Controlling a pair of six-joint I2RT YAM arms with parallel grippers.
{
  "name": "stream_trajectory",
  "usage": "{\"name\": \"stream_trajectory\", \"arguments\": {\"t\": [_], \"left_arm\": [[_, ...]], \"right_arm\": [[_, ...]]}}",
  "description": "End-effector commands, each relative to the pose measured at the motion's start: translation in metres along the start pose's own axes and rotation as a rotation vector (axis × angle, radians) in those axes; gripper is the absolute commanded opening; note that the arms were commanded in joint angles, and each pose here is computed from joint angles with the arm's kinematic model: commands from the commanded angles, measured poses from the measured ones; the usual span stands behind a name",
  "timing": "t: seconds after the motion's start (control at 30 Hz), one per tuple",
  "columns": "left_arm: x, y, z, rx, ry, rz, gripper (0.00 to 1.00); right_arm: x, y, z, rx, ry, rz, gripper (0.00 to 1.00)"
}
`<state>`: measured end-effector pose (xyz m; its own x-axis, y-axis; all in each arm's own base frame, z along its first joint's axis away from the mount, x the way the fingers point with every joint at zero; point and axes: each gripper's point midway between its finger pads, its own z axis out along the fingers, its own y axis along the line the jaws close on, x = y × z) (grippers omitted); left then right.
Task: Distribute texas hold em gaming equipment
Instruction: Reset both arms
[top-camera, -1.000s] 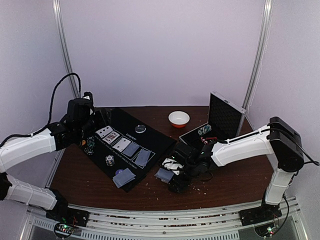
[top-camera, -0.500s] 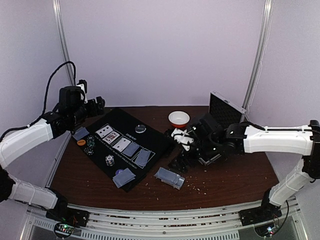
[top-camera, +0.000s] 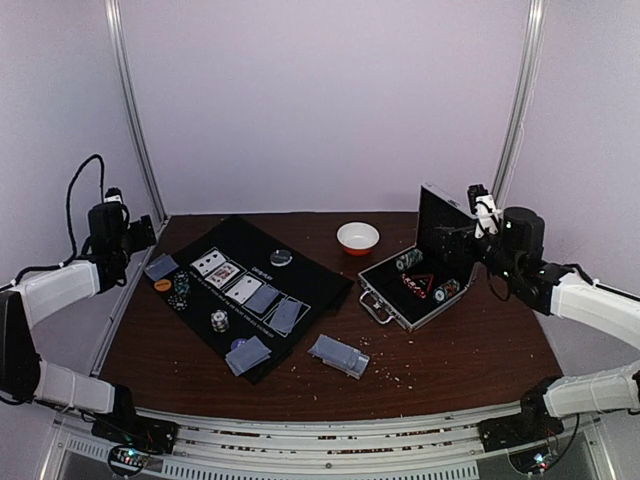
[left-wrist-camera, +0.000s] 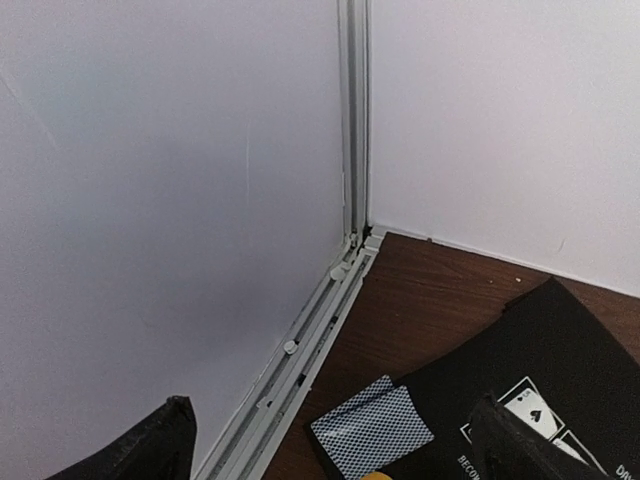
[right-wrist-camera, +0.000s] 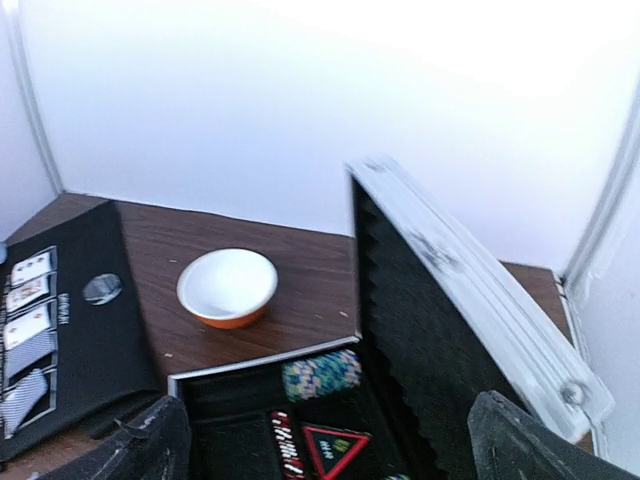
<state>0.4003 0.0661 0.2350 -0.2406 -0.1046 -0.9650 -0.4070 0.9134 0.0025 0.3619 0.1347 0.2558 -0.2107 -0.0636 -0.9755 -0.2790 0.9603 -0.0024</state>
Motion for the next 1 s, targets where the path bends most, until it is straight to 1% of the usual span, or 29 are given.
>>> {"name": "stream_trajectory", "arguments": {"t": [0.0,0.13,0.2,0.33,0.4,0.47,0.5,0.57,0.63,0.67,0.7,0.77,0.8,0.87,0.9,0.93,0.97], "left_arm": [[-0.013,0.003,-0.001,-0.021,-0.161,0.075,0.98],[0.028,-0.001,0.002,0.02,-0.114,0.147,0.98],[0.036,-0.006,0.0,0.055,-0.137,0.154,0.98],[0.048,-0.013,-0.006,0.116,-0.21,0.159,0.98],[0.049,-0.02,-0.005,0.152,-0.201,0.185,0.98],[0.049,-0.027,-0.009,0.197,-0.212,0.207,0.98],[0.049,-0.027,-0.013,0.205,-0.227,0.206,0.98],[0.041,-0.028,-0.022,0.227,-0.275,0.164,0.98],[0.033,-0.038,-0.044,0.327,-0.377,0.126,0.98],[0.035,-0.043,-0.053,0.368,-0.416,0.145,0.98],[0.042,-0.043,-0.05,0.362,-0.391,0.158,0.98],[0.044,-0.037,-0.034,0.303,-0.323,0.148,0.98],[0.045,-0.043,-0.03,0.328,-0.307,0.166,0.98],[0.061,-0.06,-0.031,0.403,-0.288,0.236,0.98],[0.076,-0.054,-0.03,0.356,-0.266,0.26,0.98],[0.072,-0.048,-0.03,0.312,-0.285,0.244,0.98],[0.074,-0.047,-0.028,0.309,-0.263,0.219,0.98]], "right_arm": [[0.009,-0.067,-0.013,0.181,-0.185,0.123,1.0],[0.044,-0.119,-0.031,0.337,-0.218,0.187,1.0],[0.058,-0.133,-0.036,0.38,-0.236,0.198,1.0],[0.084,-0.143,-0.036,0.414,-0.247,0.189,1.0],[0.097,-0.146,-0.03,0.427,-0.205,0.174,1.0],[0.106,-0.147,-0.028,0.43,-0.197,0.168,1.0],[0.104,-0.145,-0.028,0.418,-0.222,0.159,1.0],[0.11,-0.143,-0.027,0.404,-0.227,0.146,1.0],[0.113,-0.142,-0.027,0.397,-0.238,0.143,1.0],[0.115,-0.14,-0.026,0.388,-0.238,0.139,1.0],[0.117,-0.138,-0.025,0.375,-0.238,0.132,1.0],[0.119,-0.136,-0.023,0.363,-0.239,0.129,1.0],[0.12,-0.136,-0.023,0.363,-0.241,0.129,1.0],[0.12,-0.138,-0.022,0.368,-0.236,0.133,1.0],[0.122,-0.138,-0.02,0.365,-0.225,0.133,1.0],[0.123,-0.139,-0.019,0.367,-0.217,0.135,1.0],[0.123,-0.139,-0.018,0.366,-0.216,0.135,1.0]]}}
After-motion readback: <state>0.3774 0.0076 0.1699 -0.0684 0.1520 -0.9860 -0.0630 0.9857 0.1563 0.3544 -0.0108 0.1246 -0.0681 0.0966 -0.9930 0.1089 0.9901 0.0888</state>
